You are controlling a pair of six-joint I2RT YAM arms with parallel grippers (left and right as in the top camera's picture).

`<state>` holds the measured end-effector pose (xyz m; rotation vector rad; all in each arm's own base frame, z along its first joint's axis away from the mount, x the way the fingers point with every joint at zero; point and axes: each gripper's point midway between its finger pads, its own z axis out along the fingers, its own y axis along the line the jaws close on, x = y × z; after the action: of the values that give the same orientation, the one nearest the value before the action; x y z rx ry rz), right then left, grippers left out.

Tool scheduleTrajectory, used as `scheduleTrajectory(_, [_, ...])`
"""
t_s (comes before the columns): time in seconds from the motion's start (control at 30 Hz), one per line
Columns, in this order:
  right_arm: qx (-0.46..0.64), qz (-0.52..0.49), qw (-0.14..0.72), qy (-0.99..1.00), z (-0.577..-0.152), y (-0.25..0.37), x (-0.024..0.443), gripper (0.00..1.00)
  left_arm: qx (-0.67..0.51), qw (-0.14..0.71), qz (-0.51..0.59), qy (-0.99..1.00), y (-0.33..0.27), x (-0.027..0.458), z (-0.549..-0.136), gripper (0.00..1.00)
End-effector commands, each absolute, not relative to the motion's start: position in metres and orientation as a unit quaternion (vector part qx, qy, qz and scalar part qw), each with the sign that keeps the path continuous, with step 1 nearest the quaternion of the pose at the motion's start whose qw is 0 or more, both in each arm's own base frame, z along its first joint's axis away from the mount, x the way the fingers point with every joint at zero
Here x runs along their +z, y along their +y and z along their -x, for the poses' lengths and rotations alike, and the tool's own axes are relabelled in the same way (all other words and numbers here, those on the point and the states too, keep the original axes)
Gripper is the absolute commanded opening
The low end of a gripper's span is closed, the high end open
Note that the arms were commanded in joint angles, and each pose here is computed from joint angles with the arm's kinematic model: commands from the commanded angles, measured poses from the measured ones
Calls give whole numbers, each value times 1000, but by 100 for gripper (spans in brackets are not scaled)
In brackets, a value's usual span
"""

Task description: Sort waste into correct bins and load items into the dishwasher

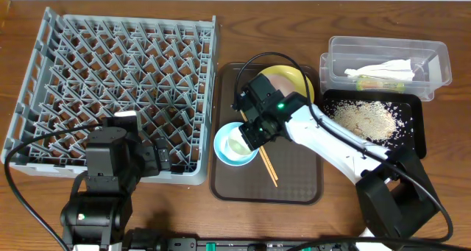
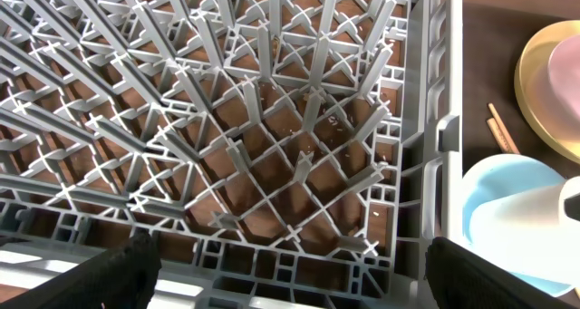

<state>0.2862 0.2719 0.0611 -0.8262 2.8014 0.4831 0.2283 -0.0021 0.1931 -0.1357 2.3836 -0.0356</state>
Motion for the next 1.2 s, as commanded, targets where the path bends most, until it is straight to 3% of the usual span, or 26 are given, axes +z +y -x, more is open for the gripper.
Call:
scheduleTrajectory(0.0, [185,250,167,936,-321,265,121,1,-4,377,53,925,2,201,-230,96])
scheduleTrajectory(0.17, [222,202,247,921,-352,237,190,1,-22,383,46,922,-4,203,-233,96])
scheduleTrajectory(0.3, [275,181,282,901,-362,221,225,1,-105,415,22,903,-33,220,-246,96])
scheduleTrajectory(0.5, [384,201,259,863,-353,234,244,1,-245,448,-53,858,-85,251,-264,96])
scheduleTrajectory(0.77, [555,289,239,742,-317,270,304,1,-413,430,-172,784,-142,280,-264,96])
scheduleTrajectory(1.17, [630,319,192,682,-288,278,330,1,-510,450,-319,660,-172,326,-241,96])
